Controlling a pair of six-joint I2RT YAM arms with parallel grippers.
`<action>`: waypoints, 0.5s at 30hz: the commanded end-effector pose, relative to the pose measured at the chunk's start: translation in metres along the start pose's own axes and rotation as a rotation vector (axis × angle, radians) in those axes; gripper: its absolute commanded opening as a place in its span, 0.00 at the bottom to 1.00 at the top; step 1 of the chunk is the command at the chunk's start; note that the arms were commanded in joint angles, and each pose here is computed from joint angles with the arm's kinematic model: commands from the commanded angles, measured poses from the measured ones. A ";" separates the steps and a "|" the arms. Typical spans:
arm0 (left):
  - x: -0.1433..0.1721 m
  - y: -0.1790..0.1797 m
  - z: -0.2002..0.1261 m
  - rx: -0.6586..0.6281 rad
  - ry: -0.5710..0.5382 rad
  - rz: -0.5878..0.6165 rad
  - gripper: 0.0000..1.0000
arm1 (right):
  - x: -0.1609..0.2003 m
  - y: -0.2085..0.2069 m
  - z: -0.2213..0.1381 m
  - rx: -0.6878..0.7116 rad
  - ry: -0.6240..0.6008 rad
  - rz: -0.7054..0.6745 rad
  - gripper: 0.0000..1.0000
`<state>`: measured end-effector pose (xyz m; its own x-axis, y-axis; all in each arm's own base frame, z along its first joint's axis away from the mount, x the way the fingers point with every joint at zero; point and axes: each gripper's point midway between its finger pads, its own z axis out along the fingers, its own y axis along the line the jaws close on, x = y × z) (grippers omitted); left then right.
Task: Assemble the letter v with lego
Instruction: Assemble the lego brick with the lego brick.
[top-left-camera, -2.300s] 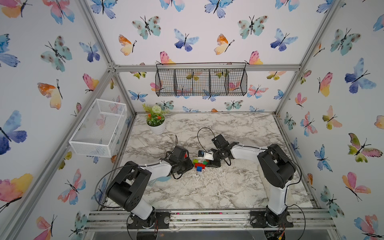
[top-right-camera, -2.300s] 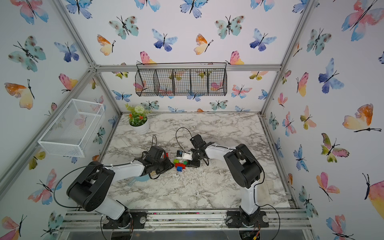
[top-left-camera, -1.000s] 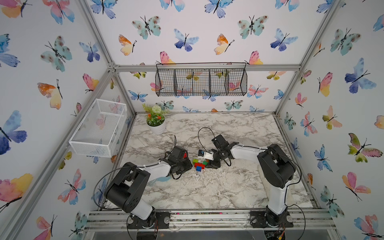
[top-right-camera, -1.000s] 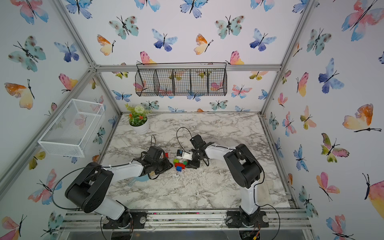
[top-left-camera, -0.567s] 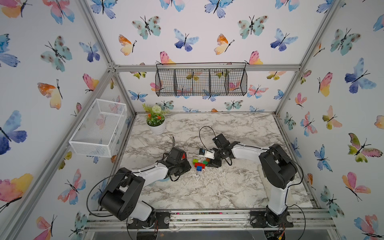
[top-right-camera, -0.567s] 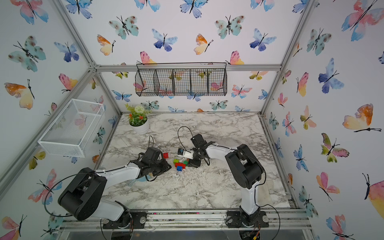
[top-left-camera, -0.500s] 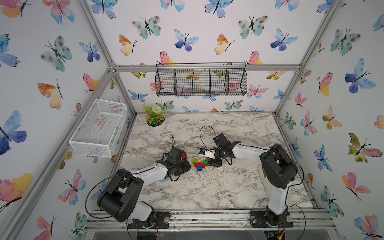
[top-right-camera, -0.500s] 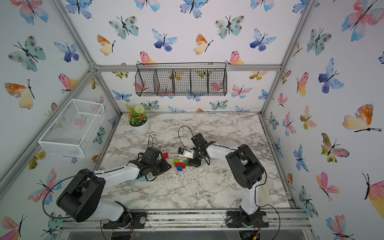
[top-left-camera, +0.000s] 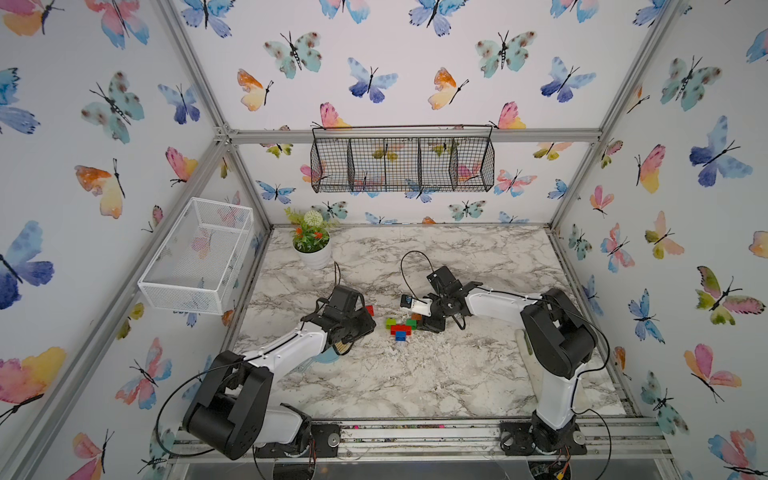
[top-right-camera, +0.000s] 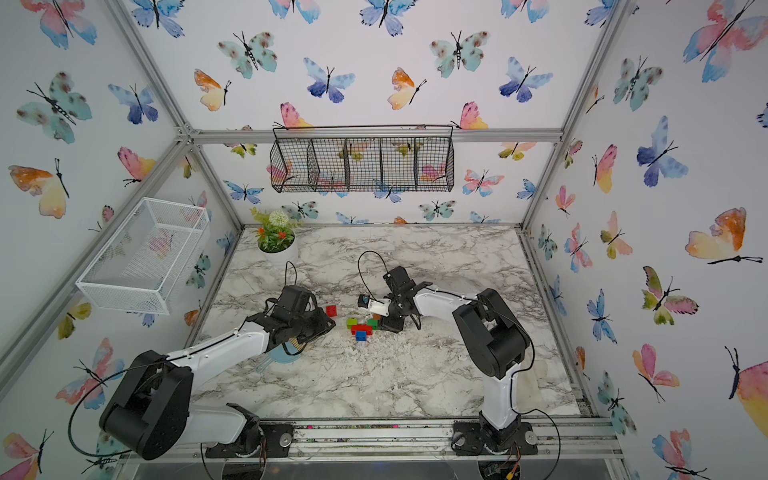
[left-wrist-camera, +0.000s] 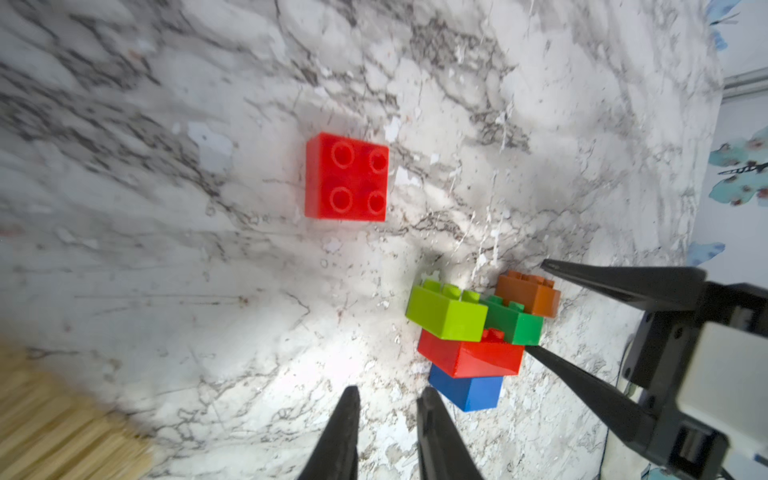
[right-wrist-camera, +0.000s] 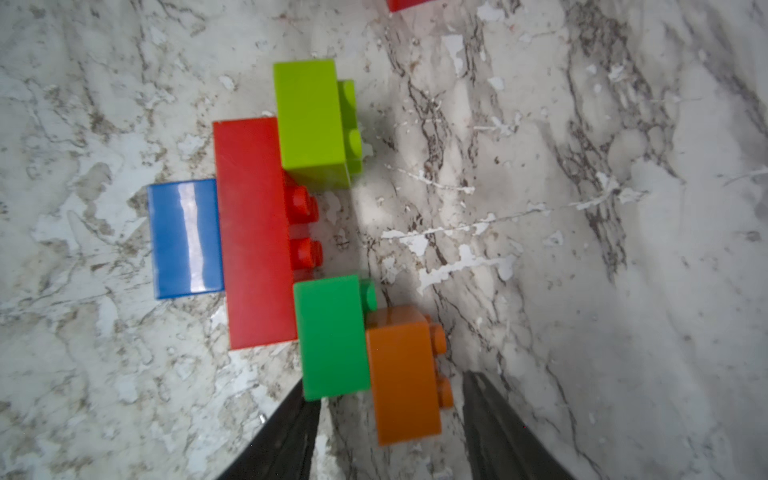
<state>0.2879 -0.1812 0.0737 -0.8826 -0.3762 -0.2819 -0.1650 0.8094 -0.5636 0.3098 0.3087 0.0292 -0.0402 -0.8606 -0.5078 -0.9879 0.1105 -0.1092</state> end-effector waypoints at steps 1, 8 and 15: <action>-0.003 0.007 -0.008 -0.029 -0.007 0.021 0.29 | -0.009 0.001 -0.009 -0.021 -0.031 -0.013 0.60; 0.003 0.012 -0.002 -0.033 0.006 0.007 0.29 | -0.012 0.006 -0.005 -0.046 -0.056 -0.073 0.63; -0.001 0.012 -0.002 -0.035 0.003 0.009 0.29 | -0.005 -0.013 0.002 0.018 0.003 -0.057 0.63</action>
<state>0.2865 -0.1731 0.0712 -0.8810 -0.3778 -0.2846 -0.1742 0.8185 -0.5474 0.3084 0.3138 0.0320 0.0305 -0.8556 -0.5168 -0.9913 0.0405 -0.1256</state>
